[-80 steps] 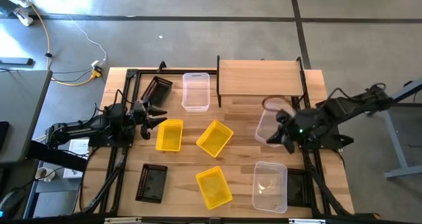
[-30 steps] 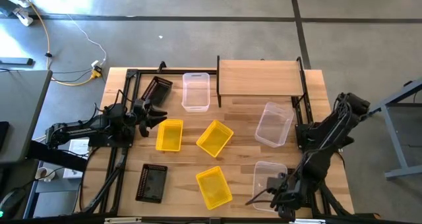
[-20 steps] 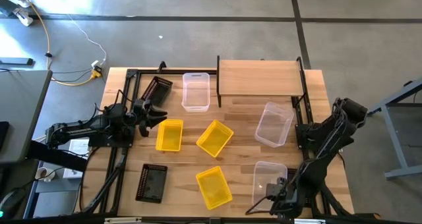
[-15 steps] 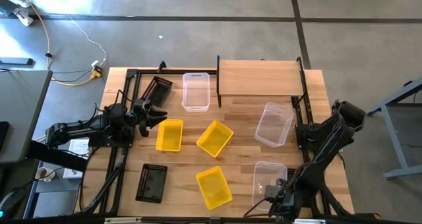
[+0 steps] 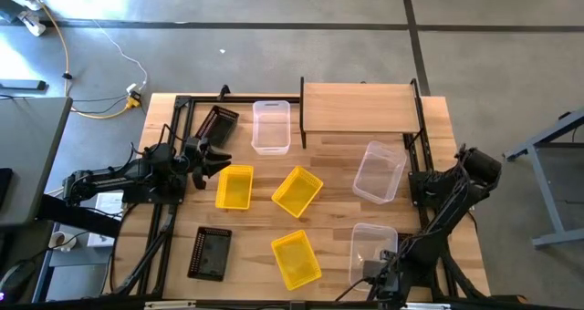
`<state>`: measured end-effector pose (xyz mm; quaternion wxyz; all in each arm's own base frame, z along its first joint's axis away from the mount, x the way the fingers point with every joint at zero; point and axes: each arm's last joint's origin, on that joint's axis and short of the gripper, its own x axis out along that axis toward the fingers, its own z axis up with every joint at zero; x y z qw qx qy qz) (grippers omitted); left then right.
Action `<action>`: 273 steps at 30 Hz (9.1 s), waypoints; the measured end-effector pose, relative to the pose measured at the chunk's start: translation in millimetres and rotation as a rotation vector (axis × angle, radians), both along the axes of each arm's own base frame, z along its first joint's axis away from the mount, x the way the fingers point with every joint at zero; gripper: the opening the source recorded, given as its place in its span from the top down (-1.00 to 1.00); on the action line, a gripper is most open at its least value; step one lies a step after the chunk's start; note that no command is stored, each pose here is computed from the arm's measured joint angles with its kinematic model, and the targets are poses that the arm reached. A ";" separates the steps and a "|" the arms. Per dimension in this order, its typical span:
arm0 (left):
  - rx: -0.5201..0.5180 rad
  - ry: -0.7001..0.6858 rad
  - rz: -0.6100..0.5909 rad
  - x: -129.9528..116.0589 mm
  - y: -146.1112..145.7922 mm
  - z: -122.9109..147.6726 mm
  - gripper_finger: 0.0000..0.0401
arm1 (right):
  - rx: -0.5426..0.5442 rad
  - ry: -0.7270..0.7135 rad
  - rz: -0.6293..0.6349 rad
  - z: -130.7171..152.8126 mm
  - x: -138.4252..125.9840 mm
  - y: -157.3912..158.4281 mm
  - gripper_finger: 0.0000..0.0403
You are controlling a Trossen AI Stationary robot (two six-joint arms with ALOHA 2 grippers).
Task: Stack baskets on shelf by color
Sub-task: Put the bottom transparent bin on the shelf, then put the top left yellow bin on the shelf
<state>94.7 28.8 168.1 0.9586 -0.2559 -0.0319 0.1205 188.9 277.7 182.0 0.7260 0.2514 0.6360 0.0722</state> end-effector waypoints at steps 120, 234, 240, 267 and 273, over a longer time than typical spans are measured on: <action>-0.041 -0.014 0.162 -1.5 4.4 0.0 0.35 | -0.866 0.039 0.184 159.7 -74.1 -340.6 1.00; -0.041 -0.014 0.164 -1.5 4.5 -0.1 0.35 | -0.808 0.253 -0.048 168.0 -62.2 -382.4 0.45; -0.041 -0.014 0.173 -1.6 4.7 -0.1 0.35 | -0.781 0.163 -0.314 190.3 -63.1 -379.9 0.45; -0.090 0.107 0.136 -11.2 0.4 55.0 0.35 | -0.476 -0.449 -0.702 215.2 9.2 -315.6 0.45; -0.220 0.281 0.191 -4.9 3.5 75.0 0.35 | -0.476 -0.585 -0.623 222.0 19.6 -305.5 0.45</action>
